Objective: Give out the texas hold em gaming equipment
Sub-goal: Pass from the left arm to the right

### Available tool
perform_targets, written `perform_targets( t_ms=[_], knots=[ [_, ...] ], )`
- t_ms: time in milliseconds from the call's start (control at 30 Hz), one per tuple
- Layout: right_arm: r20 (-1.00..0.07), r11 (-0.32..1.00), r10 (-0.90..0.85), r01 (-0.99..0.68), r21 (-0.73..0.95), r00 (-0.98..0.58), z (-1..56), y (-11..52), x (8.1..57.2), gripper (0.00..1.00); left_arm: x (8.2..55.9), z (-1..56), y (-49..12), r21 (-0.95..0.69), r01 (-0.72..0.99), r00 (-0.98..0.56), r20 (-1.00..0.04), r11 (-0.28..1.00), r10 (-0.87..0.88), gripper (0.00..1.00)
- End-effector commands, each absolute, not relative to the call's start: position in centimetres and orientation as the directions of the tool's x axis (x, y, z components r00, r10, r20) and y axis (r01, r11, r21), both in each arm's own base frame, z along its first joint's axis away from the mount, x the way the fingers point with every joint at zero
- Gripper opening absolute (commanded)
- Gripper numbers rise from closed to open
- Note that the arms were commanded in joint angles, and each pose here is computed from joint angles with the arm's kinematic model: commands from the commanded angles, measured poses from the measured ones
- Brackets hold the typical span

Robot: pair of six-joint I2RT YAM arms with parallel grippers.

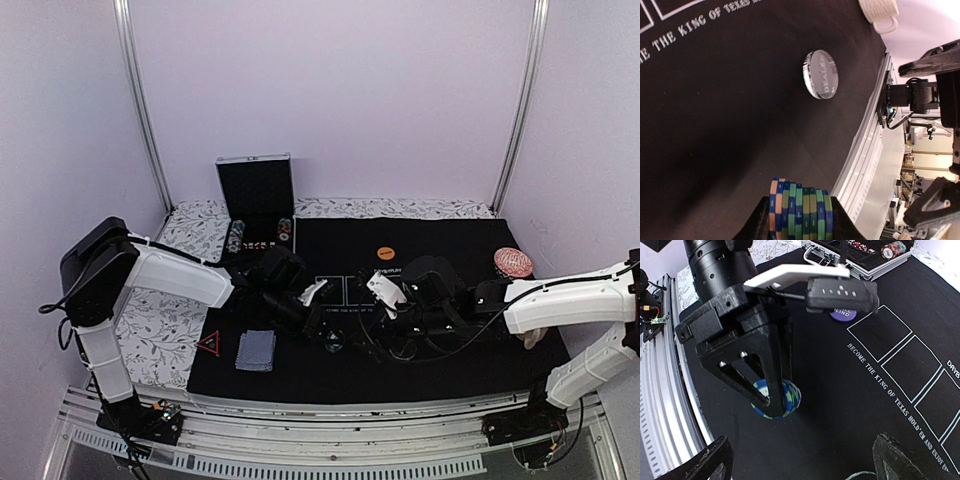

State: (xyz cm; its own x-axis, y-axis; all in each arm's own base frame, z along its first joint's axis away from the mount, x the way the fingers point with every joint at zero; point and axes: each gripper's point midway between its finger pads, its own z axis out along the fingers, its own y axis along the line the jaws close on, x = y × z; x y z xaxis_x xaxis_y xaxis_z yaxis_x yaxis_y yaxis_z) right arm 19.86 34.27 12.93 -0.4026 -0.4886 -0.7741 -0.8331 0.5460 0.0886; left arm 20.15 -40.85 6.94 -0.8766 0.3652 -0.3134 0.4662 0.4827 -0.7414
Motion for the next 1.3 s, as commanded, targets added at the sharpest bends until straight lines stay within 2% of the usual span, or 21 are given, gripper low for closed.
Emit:
perform_targets(
  t_ms=[0,167,333,400,533,800,933,1267],
  knots=[
    [-0.839,0.492,-0.447,-0.868,0.059,-0.31,13.5,36.2,20.3,0.99,19.6,6.7,-42.2,-0.781,0.458,-0.874,-0.308,0.425,0.376,0.0],
    [-0.838,0.439,-0.48,-0.898,0.028,-0.261,11.1,37.6,19.6,0.96,20.0,5.5,-42.3,-0.784,0.442,-0.881,-0.287,0.436,0.377,0.0],
    [-0.791,0.388,-0.564,-0.922,-0.003,-0.235,7.2,39.5,19.3,0.94,20.0,4.7,-42.1,-0.778,0.436,-0.882,-0.27,0.452,0.385,0.0],
    [-0.796,0.365,-0.568,-0.931,-0.015,-0.21,6.6,40.1,19.1,0.94,20.0,2.9,-41.7,-0.773,0.414,-0.89,-0.233,0.48,0.391,0.0],
    [-0.808,0.351,-0.565,-0.935,-0.05,-0.169,6.2,40.5,19.5,0.91,19.9,2.5,-41.5,-0.774,0.408,-0.891,-0.224,0.484,0.394,0.0],
    [-0.78,0.359,-0.603,-0.93,-0.082,-0.164,3.8,40.5,20.1,0.78,20.0,2.2,-41.3,-0.778,0.4,-0.893,-0.213,0.484,0.396,0.0],
    [-0.785,0.366,-0.597,-0.927,-0.082,-0.166,3.6,40.6,20.2,0.66,19.9,1.9,-41.2,-0.779,0.395,-0.894,-0.205,0.487,0.397,0.0],
    [-0.769,0.379,-0.617,-0.919,-0.106,-0.165,2.4,40.4,20.7,0.58,19.9,1.9,-41.2,-0.783,0.391,-0.895,-0.2,0.484,0.4,0.0]
  ],
)
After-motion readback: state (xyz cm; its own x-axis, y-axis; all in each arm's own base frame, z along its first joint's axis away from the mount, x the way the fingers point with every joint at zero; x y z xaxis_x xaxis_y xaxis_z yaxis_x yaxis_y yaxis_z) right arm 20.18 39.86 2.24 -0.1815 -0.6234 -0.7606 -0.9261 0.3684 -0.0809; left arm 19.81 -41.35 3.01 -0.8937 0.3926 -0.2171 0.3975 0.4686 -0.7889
